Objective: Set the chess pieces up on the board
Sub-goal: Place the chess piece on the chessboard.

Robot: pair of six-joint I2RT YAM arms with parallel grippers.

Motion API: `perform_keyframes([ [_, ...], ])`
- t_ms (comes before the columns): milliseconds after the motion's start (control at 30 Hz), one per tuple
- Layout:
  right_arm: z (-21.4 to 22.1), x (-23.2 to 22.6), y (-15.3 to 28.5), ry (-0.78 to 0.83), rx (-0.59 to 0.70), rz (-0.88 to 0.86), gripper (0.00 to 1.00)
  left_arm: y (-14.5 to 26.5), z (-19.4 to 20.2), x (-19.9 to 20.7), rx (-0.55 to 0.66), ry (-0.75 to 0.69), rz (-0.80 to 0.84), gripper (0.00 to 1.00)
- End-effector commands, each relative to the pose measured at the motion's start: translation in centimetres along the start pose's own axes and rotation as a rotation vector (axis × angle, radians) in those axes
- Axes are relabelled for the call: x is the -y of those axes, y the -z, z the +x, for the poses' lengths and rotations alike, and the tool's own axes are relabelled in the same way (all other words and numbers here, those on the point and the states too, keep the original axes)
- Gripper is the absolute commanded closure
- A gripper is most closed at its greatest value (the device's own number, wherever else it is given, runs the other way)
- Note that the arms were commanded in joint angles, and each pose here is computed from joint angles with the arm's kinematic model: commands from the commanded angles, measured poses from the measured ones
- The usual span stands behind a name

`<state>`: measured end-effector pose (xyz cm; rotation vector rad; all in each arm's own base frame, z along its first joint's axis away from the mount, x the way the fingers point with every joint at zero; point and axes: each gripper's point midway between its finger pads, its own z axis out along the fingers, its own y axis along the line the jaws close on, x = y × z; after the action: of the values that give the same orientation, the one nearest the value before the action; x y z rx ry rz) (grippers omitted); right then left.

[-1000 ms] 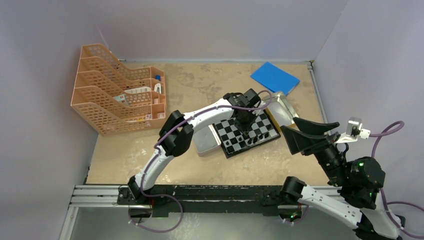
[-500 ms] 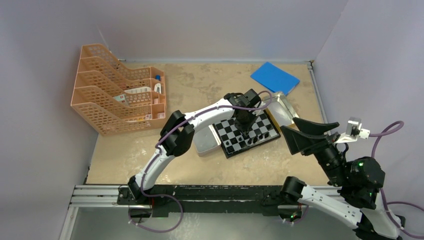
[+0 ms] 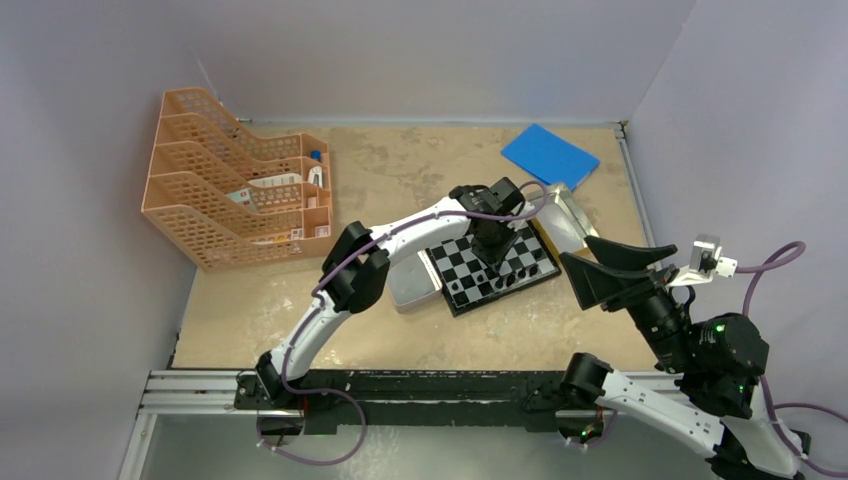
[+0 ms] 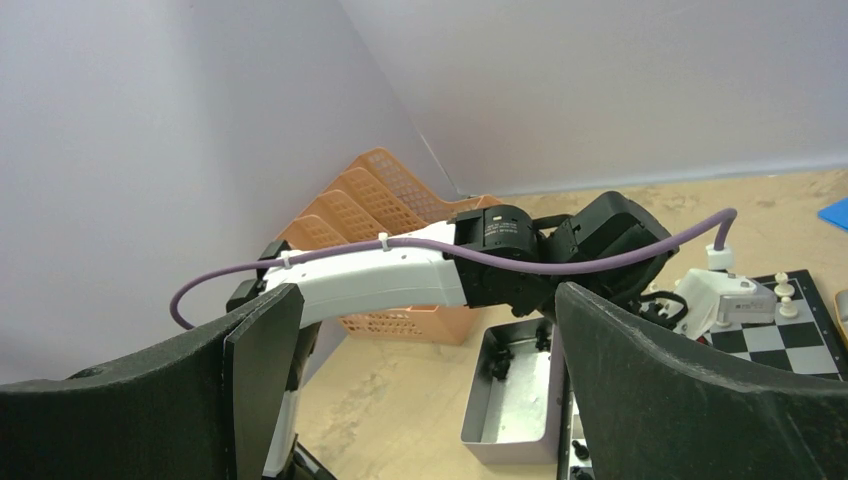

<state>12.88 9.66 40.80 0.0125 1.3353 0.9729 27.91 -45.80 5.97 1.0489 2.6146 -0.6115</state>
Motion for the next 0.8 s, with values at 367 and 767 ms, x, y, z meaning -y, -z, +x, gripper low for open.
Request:
perform_keyframes([
  [367, -1.4, -0.7, 0.3, -0.023, 0.042, -0.035, 0.01, 0.1, -0.9, 0.9, 0.027, -0.031, 0.03, 0.81],
  [767, -1.6, -0.8, 0.5, -0.026, 0.046, -0.039, 0.01, -0.2, -0.2, 0.2, 0.001, -0.037, 0.001, 0.75],
])
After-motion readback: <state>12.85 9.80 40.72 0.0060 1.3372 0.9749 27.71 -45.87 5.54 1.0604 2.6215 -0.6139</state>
